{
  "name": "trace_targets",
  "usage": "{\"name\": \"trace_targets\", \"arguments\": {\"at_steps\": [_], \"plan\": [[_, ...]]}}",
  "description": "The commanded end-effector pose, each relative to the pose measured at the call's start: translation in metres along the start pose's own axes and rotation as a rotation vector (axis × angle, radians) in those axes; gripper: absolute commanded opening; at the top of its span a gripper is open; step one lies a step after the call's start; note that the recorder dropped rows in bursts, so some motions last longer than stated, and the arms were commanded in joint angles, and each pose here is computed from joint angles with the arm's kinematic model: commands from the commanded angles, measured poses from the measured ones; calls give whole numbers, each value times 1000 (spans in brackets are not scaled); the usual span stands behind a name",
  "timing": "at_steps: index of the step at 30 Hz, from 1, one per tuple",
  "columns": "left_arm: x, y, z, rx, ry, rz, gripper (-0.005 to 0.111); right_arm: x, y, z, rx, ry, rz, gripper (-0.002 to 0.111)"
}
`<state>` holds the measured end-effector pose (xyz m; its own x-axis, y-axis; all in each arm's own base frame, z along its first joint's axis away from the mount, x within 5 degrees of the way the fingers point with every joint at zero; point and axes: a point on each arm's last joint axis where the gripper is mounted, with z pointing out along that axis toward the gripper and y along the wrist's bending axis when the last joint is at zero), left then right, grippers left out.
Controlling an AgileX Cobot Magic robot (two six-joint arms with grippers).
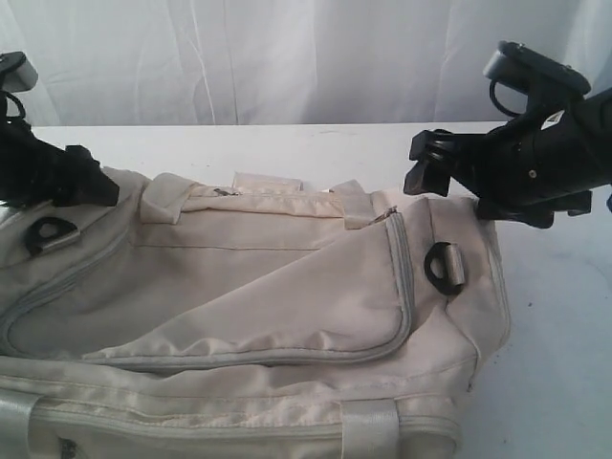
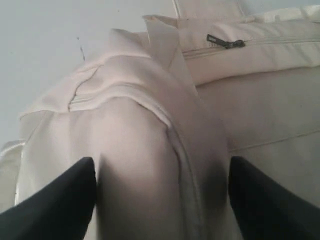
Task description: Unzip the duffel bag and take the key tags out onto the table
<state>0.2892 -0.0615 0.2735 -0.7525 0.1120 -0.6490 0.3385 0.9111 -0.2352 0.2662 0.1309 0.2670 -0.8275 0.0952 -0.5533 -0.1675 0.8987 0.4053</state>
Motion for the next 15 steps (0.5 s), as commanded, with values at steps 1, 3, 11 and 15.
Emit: {"name": "trace_targets", "arguments": {"at_steps": [1,3,11,15], "plan": [[1,0,5,22,12,-33,63,3,-1,0,6,37,-8,63],[0,1,5,16,1,-35,47,3,-1,0,7,42,-10,49],[-6,-6,-20,6,-81,-31,0,-1,-6,-9,25,17,-24,0],[-7,-12,-62,-66,-160,39,0,-10,-39,-33,136,-5,-18,0]]}}
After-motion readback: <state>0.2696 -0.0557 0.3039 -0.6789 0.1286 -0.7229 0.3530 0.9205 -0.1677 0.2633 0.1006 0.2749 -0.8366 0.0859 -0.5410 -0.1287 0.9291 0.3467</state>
